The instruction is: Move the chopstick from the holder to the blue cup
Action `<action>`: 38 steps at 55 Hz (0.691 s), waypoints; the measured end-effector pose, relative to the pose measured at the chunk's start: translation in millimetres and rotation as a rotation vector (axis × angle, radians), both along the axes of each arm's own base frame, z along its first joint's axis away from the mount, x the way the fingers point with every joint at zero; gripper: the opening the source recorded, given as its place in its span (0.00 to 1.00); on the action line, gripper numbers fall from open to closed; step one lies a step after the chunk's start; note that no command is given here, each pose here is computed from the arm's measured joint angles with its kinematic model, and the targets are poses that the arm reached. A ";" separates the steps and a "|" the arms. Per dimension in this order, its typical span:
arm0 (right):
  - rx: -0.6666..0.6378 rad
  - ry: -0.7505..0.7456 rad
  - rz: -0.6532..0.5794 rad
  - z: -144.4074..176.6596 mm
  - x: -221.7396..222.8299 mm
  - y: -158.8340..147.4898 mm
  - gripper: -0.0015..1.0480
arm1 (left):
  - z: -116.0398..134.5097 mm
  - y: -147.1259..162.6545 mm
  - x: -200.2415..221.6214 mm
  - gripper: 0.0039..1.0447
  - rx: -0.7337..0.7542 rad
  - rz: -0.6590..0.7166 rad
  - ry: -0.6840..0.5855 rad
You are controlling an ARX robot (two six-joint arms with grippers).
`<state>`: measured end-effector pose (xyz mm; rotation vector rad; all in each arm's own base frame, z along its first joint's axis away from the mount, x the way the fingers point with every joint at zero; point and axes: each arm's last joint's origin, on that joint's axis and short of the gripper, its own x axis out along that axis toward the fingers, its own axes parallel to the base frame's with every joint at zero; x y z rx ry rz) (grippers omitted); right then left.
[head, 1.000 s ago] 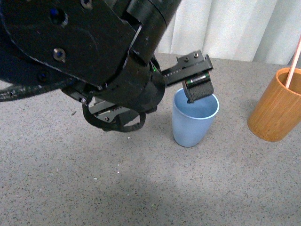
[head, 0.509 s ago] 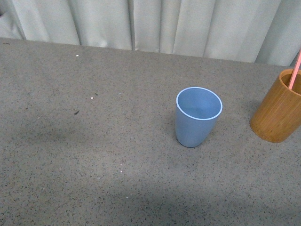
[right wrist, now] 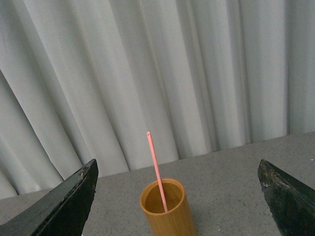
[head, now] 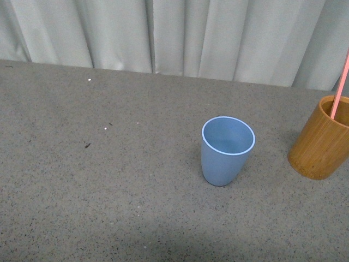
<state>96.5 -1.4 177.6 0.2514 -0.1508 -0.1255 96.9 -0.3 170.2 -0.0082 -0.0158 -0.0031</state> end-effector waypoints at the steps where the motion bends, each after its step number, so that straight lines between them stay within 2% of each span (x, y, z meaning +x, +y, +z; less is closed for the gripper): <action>1: 0.000 0.000 0.000 0.0 0.0 0.0 0.91 | 0.1 0.0 0.0 0.03 0.000 0.000 0.000; 11: 0.000 0.000 0.000 0.0 0.0 0.0 0.91 | 0.3 0.0 -0.2 0.03 0.000 0.000 -0.002; 14: 0.000 0.000 0.000 0.0 0.0 0.0 0.91 | 0.3 0.0 -0.2 0.08 0.000 0.000 -0.002; 18: 0.000 0.002 0.000 -0.2 0.1 0.0 0.91 | 0.3 0.0 -0.2 0.20 0.000 0.000 -0.002; 22: -0.059 0.076 -0.133 -1.6 4.6 -1.3 0.91 | 0.3 0.0 -0.2 0.32 0.000 0.000 -0.002; 26: -0.133 0.122 -0.182 2.7 17.6 -7.1 0.91 | 0.3 0.0 -0.3 0.45 0.000 0.000 -0.003; 31: -0.185 0.152 -0.178 19.6 41.7 -19.3 0.91 | 0.2 0.0 -0.2 0.59 0.000 0.000 -0.003; 38: -0.217 0.345 -0.094 31.0 95.0 -38.0 0.91 | 0.3 0.0 -0.3 0.80 0.000 0.000 -0.003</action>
